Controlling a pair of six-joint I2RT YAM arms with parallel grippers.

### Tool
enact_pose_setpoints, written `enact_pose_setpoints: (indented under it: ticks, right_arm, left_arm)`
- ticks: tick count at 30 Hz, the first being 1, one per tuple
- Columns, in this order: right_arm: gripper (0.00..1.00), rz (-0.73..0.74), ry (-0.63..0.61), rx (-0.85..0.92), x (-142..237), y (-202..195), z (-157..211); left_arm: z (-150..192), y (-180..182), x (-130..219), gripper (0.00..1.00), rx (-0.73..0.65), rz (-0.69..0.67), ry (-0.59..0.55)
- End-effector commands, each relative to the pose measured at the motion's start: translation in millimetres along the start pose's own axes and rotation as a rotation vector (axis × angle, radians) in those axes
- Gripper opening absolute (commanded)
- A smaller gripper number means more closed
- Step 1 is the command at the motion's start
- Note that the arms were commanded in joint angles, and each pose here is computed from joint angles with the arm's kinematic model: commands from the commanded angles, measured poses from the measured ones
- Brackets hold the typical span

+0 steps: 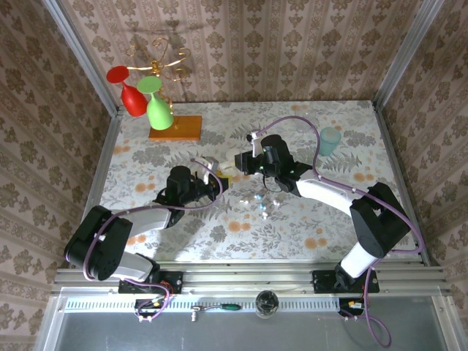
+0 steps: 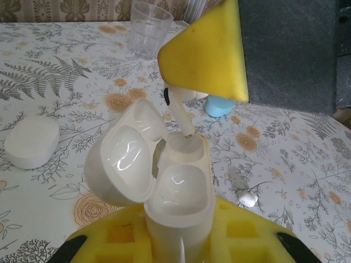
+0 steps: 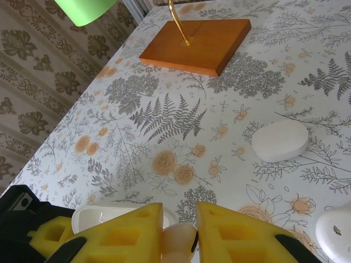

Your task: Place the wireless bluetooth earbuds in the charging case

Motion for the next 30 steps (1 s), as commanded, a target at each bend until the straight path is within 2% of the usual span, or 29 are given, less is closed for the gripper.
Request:
enact_pose_setpoints:
  ticks: [1, 13, 20, 27, 30]
  right_arm:
    - [0.24, -0.025, 0.003, -0.012, -1.4, 1.1, -0.4]
    - [0.25, -0.046, 0.045, -0.014, -2.5, -1.0, 7.8]
    - [0.38, -0.052, 0.017, -0.027, 7.7, 4.9, 0.7]
    - [0.56, -0.024, -0.059, -0.024, 29.8, 8.8, -10.5]
    - [0.59, -0.021, -0.092, -0.035, 39.0, 8.8, -14.1]
  left_arm:
    - [-13.6, -1.5, -4.3, 0.0, -0.008, 0.02, -0.047]
    - [-17.7, 2.1, -3.4, 0.0, 0.026, -0.031, -0.072]
    - [-19.8, 0.9, -5.4, 0.0, -0.017, -0.003, -0.093]
    - [-19.4, -2.8, -3.2, 0.0, -0.109, 0.025, -0.109]
    - [-16.2, -4.0, -2.7, 0.0, -0.182, 0.041, -0.126]
Point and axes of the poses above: each hand's point on the last joint's axis, 136 mm out from that joint toward the fingers, its own x axis back along the fingers, its own y axis along the line the jaws close on, z = x × y, the point moved 10 cm from there along x, back along the fingers, and after that the axes turned 9 degrees about -x, right-handed, at the moved point
